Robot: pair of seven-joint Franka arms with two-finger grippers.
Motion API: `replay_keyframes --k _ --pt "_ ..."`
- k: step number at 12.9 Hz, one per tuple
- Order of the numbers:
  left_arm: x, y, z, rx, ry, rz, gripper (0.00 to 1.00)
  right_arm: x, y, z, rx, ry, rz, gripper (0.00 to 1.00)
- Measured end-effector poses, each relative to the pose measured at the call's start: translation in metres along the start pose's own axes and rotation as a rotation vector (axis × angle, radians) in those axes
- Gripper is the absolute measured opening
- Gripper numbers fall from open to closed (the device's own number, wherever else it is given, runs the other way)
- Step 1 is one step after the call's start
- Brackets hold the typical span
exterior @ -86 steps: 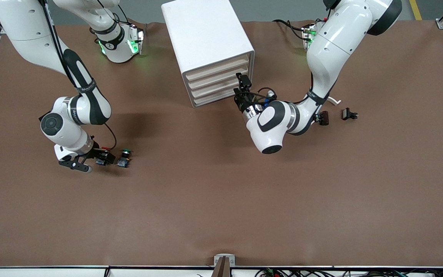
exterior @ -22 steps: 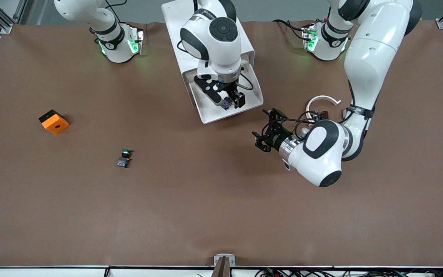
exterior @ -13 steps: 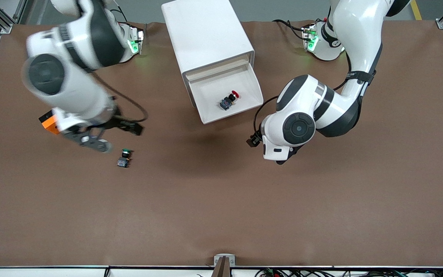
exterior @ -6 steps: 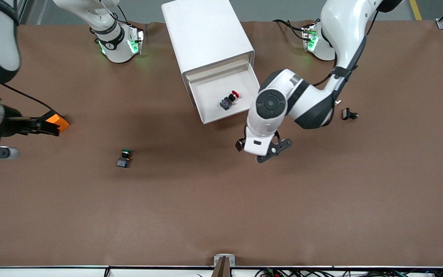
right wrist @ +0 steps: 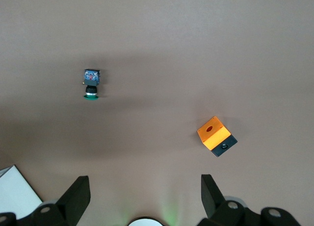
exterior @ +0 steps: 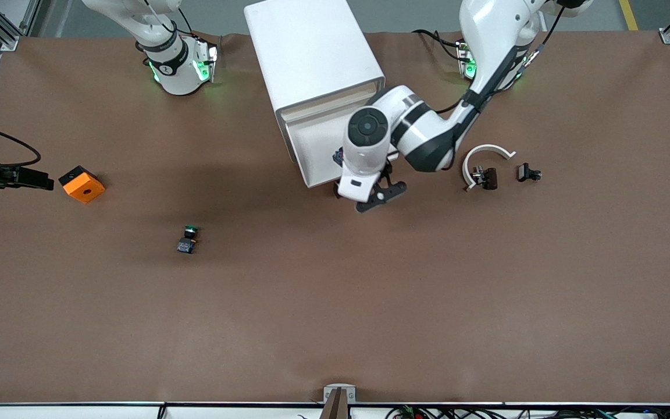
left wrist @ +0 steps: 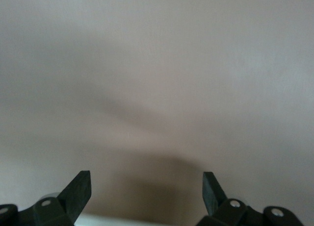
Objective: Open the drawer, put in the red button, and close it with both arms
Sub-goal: 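Push the drawer closed with the left gripper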
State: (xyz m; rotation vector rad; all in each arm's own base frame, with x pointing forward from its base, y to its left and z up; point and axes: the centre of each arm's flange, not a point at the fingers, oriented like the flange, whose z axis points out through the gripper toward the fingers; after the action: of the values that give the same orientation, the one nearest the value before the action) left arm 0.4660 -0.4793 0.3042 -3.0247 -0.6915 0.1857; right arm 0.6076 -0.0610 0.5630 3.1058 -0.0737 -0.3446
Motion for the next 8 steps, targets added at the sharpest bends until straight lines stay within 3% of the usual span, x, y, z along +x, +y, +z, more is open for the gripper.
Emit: replay_keyframes --k 4,8 --pt "-0.053 0.008 0.007 0.011 -0.036 -0.037 1.00 -0.005 0.002 -0.031 -0.005 0.066 0.004 1.00" --pt "-0.085 0.011 0.008 0.013 -0.129 -0.095 1.00 -0.017 0.004 -0.042 0.006 0.061 0.008 1.00"
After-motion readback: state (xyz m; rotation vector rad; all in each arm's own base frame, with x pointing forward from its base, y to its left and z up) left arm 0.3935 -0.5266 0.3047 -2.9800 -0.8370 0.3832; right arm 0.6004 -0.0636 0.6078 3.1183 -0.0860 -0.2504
